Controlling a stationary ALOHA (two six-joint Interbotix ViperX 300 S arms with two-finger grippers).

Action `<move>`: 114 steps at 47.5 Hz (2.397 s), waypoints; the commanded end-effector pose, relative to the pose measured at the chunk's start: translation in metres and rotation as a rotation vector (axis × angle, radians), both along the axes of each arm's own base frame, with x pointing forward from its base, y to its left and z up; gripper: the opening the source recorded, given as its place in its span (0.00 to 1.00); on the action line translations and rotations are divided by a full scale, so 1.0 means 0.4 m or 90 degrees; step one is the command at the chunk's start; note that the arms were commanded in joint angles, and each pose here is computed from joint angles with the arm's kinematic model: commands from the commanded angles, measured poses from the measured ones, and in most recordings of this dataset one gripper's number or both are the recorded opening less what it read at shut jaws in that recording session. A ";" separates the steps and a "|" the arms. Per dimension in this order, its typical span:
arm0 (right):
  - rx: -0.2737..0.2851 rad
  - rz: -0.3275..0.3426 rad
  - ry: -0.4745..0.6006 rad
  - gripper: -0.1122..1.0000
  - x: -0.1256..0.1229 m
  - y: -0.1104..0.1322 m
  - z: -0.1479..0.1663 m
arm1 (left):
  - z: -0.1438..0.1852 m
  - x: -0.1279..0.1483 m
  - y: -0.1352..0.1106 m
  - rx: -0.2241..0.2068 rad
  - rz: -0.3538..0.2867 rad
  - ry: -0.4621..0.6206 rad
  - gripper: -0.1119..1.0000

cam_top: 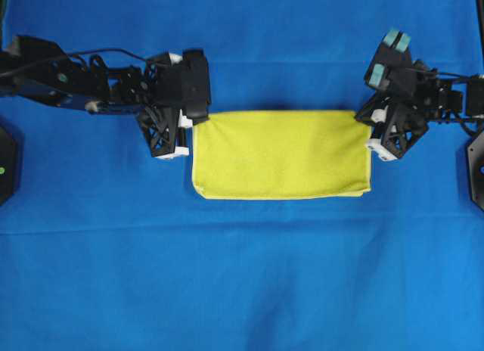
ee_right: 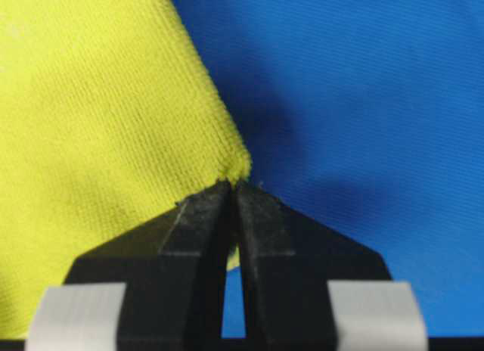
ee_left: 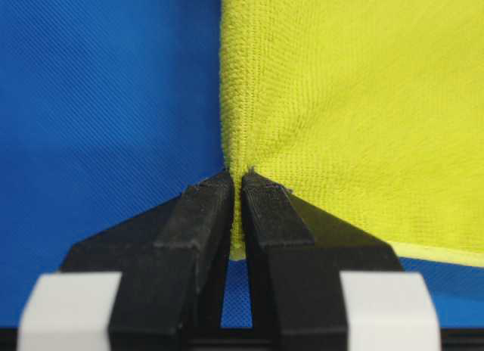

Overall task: Fold the yellow towel.
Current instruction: 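Regrasp the folded towel's left and right ends with both grippers, then swing the right gripper's end over toward the left gripper, folding lengthwise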

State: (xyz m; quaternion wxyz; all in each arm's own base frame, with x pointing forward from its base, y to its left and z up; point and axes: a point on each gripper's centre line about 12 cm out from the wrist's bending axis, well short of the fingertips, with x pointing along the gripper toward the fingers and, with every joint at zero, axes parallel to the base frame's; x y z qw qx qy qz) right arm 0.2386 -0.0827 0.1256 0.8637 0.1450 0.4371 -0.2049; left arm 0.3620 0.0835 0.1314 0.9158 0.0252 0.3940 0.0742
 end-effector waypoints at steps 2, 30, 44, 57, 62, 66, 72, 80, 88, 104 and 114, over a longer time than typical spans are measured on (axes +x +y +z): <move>-0.015 -0.008 -0.027 0.12 0.004 -0.002 0.068 | 0.109 0.005 0.001 0.006 0.004 -0.050 0.12; -0.050 -0.008 -0.114 0.12 -0.046 0.029 0.225 | 0.253 -0.011 -0.080 -0.018 -0.021 -0.122 0.12; -0.086 -0.079 -0.120 0.12 -0.046 -0.068 0.224 | 0.277 0.025 -0.189 -0.036 -0.085 -0.190 0.12; -0.140 -0.118 -0.145 0.12 -0.017 -0.183 0.236 | 0.321 0.101 -0.307 -0.032 -0.168 -0.289 0.12; -0.164 -0.107 -0.156 0.12 0.018 -0.217 0.250 | 0.322 0.147 -0.320 -0.030 -0.174 -0.303 0.12; -0.182 -0.094 -0.162 0.12 0.049 -0.240 0.266 | 0.314 0.192 -0.328 -0.016 -0.185 -0.303 0.12; -0.198 -0.082 -0.161 0.12 0.095 -0.271 0.280 | 0.294 0.245 -0.346 0.017 -0.214 -0.296 0.12; -0.204 -0.076 -0.162 0.12 0.130 -0.293 0.284 | 0.286 0.275 -0.355 0.028 -0.224 -0.298 0.12; -0.205 -0.074 -0.169 0.12 0.131 -0.292 0.288 | 0.283 0.282 -0.358 0.030 -0.227 -0.298 0.12; -0.207 -0.088 -0.151 0.12 0.036 -0.241 0.284 | 0.273 0.373 -0.371 0.036 -0.227 -0.340 0.12; -0.203 -0.101 -0.116 0.12 0.000 -0.227 0.272 | 0.240 0.444 -0.380 0.038 -0.228 -0.340 0.12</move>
